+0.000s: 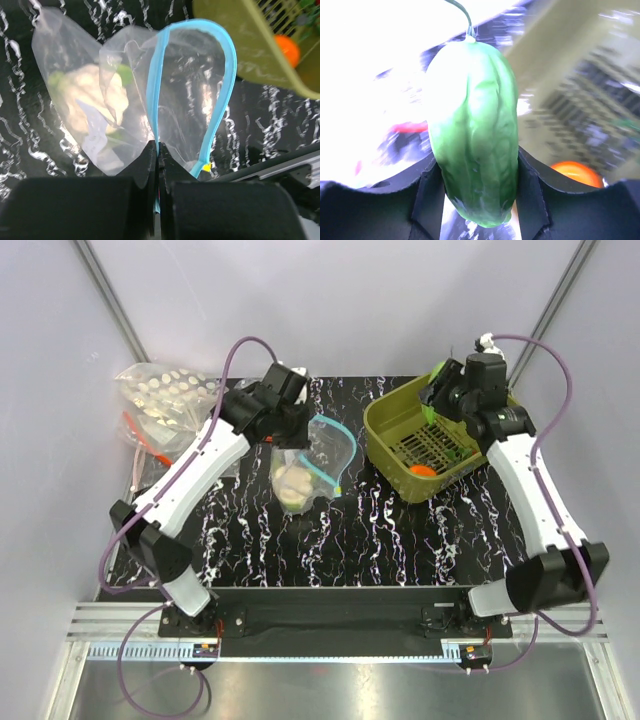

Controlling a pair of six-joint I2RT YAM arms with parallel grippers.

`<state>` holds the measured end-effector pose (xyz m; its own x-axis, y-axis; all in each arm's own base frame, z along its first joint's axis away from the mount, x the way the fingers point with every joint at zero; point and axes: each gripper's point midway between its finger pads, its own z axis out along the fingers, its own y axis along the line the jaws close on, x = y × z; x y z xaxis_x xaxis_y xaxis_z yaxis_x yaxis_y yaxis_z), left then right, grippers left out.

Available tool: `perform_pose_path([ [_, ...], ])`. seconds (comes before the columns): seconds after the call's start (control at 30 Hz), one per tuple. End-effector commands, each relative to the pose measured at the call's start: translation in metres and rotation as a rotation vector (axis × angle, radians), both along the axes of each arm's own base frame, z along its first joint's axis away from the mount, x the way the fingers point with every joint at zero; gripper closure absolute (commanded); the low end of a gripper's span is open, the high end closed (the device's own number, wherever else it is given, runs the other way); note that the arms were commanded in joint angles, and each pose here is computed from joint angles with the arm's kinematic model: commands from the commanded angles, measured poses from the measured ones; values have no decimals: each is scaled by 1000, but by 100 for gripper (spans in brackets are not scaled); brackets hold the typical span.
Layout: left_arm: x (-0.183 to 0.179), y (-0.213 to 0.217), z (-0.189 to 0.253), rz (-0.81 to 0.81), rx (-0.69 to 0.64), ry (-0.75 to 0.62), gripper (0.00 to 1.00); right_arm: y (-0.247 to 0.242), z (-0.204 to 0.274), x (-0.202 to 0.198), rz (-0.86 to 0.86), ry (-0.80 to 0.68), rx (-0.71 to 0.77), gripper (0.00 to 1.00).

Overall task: Place the food in the zip-top bag and seal the zipper
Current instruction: Pick up the fake vegetable from the bin, then place the fake vegetable in the zipper food storage bag.

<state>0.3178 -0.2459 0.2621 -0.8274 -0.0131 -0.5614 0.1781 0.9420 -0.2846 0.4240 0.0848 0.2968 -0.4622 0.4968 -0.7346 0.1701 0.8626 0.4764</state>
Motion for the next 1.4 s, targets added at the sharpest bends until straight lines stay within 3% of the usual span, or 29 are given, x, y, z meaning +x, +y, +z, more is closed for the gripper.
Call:
perform_pose_path([
  [0.0, 18, -14, 21, 39, -59, -46, 100, 68, 43, -25, 321, -153, 29, 69],
  [0.13, 24, -26, 37, 50, -127, -61, 100, 122, 56, -58, 589, -206, 102, 71],
  [0.33, 26, -39, 47, 31, -187, -56, 100, 176, 49, -93, 765, -174, 191, 71],
  [0.63, 20, -53, 56, -11, -265, -49, 100, 210, -17, -103, 811, -15, 196, 73],
  [0.9, 13, -60, 69, -42, -336, -57, 100, 213, -51, -93, 812, 53, 147, 67],
  [0.97, 12, -62, 62, -41, -340, -43, 100, 213, -57, -88, 813, 53, 133, 62],
  [1.07, 10, -56, 52, -9, -318, -33, 100, 215, -63, -84, 819, 64, 121, 26],
  [1.13, 11, -53, 52, 2, -304, -35, 100, 213, -65, -83, 818, 86, 95, 11],
  [1.23, 15, -48, 52, 18, -279, -49, 100, 204, -49, -83, 792, 51, 58, 7],
  [1.37, 21, -43, 46, 47, -268, -48, 100, 183, -12, -79, 718, -31, -33, 9],
])
